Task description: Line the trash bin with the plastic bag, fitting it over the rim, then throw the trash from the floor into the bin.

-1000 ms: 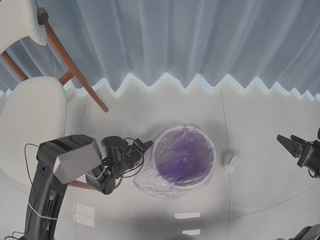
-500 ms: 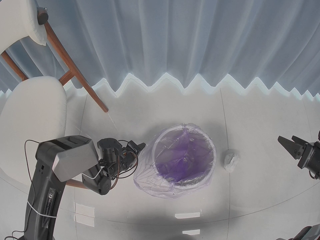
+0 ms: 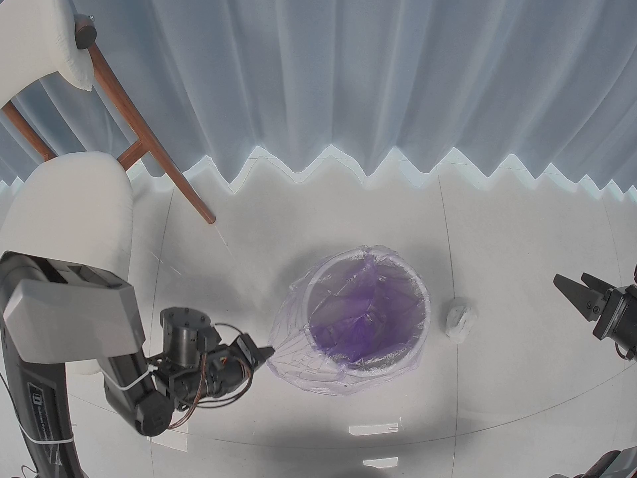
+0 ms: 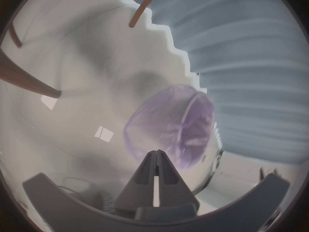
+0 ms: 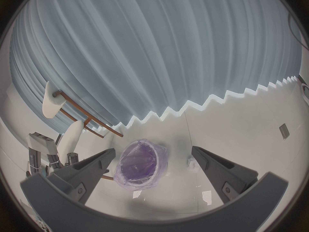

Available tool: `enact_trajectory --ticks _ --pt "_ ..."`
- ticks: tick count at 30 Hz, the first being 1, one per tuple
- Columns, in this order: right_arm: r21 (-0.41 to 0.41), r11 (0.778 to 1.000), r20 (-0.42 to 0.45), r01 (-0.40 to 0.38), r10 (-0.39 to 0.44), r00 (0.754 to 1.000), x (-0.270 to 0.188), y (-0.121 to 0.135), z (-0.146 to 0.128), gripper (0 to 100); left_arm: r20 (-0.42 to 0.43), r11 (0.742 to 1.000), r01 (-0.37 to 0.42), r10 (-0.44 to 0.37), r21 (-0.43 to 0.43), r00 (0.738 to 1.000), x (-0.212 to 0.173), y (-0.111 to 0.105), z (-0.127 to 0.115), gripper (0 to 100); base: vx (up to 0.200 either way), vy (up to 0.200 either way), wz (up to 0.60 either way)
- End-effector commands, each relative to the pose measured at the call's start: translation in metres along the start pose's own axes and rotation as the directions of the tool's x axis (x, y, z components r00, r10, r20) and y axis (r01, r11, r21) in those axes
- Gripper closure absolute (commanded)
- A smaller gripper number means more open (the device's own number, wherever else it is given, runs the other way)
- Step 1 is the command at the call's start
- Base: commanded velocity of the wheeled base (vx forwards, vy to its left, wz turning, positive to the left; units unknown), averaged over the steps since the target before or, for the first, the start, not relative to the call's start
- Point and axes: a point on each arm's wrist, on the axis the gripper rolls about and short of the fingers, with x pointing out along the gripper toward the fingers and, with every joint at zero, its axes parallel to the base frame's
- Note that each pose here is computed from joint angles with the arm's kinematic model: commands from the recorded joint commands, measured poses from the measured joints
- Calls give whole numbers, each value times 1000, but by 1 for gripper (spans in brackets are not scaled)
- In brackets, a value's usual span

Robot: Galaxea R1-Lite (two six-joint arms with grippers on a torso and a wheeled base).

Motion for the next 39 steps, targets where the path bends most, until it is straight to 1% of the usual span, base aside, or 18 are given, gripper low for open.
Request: enact_trajectory --ticks 1,2,3,4,6,9,12,16,19,22,23,26,30,33,39 --pt "0 1000 -4 -1 1 1000 -3 -1 -4 0 -109 965 -100 129 243 986 -42 8 -41 100 0 0 0" --pt "0 1000 0 -3 3 1000 -3 0 -3 0 -116 953 -104 141 283 983 -38 12 -43 100 0 0 0" --pt "0 1000 0 -3 3 1000 -3 0 -3 0 -116 953 -104 141 283 983 -38 12 -43 100 0 0 0" --pt "-1 1000 8 -5 5 1000 -4 0 -3 0 -114 932 -96 144 351 983 -27 20 -46 100 0 0 0" --pt "-2 1000 16 -4 4 1000 -6 0 -2 0 -105 920 -73 122 384 987 -16 24 -48 100 0 0 0" --pt "-2 1000 14 -5 5 1000 -6 0 -2 0 -110 912 -67 121 405 987 0 34 -54 100 0 0 0" --pt "-2 1000 16 -4 4 1000 -6 0 -2 0 -109 911 -72 127 406 986 13 41 -56 100 0 0 0" --pt "-2 1000 14 -4 4 1000 -6 0 -2 0 -82 910 -75 119 408 989 28 43 -55 100 0 0 0" --pt "-2 1000 14 -5 5 1000 -6 0 -3 0 -44 911 -34 57 411 997 52 34 -47 100 0 0 0" --pt "-2 1000 17 -6 6 1000 -7 0 -2 0 -38 911 -35 55 411 998 60 33 -46 100 0 0 0" --pt "-2 1000 16 -7 7 1000 -7 0 -3 0 -12 911 -36 45 412 999 76 26 -39 100 0 0 0" --pt "-3 1000 20 -7 7 1000 -8 1 -2 0 28 910 -50 42 411 999 97 14 -29 100 0 0 0" --pt "-2 1000 19 -5 5 1000 -8 0 -2 0 24 911 -60 55 408 998 118 5 -26 100 0 0 0" --pt "-3 1000 20 -7 7 1000 -8 0 -2 0 35 910 -55 44 411 998 134 0 -25 100 0 0 0" --pt "-4 1000 29 -8 8 1000 -11 1 -2 0 30 908 -71 64 414 997 148 3 -31 100 0 0 0"
